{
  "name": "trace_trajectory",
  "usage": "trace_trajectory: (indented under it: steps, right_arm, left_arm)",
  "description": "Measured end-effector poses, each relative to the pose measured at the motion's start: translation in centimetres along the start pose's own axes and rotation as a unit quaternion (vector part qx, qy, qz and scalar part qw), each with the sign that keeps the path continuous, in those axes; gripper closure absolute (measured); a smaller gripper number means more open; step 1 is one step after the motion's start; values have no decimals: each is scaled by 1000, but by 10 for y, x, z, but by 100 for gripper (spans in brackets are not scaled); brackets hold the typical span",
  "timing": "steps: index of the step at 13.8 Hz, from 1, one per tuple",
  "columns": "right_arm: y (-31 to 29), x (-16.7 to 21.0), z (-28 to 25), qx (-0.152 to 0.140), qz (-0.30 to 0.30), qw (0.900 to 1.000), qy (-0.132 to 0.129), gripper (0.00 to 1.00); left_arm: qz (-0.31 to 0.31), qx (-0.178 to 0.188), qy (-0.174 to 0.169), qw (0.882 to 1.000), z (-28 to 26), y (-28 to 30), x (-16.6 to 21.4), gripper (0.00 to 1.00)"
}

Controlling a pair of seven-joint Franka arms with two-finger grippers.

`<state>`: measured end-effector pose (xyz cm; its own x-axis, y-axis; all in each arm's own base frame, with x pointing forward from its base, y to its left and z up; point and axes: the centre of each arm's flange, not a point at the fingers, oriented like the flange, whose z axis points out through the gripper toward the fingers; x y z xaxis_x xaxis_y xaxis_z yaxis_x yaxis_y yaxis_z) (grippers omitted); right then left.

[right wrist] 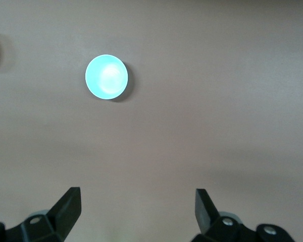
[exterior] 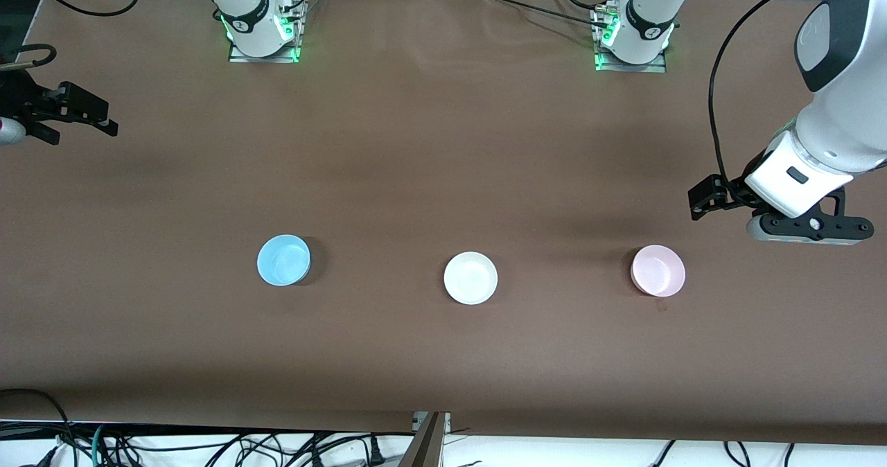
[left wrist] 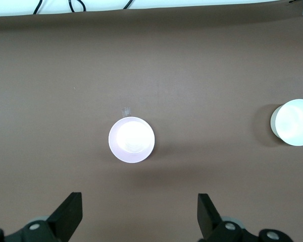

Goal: Stack pink and blue bowls on white bowl

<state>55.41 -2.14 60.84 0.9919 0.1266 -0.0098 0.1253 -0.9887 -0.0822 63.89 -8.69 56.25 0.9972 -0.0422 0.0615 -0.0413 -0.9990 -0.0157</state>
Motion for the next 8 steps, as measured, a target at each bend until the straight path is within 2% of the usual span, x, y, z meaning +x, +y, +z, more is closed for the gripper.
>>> trace_trajectory:
  steps: [8]
  right_arm:
    - [0,0,0,0,0,1000,0,0]
  left_arm:
    - [-1,1,-5,1000,7,-2,2,0]
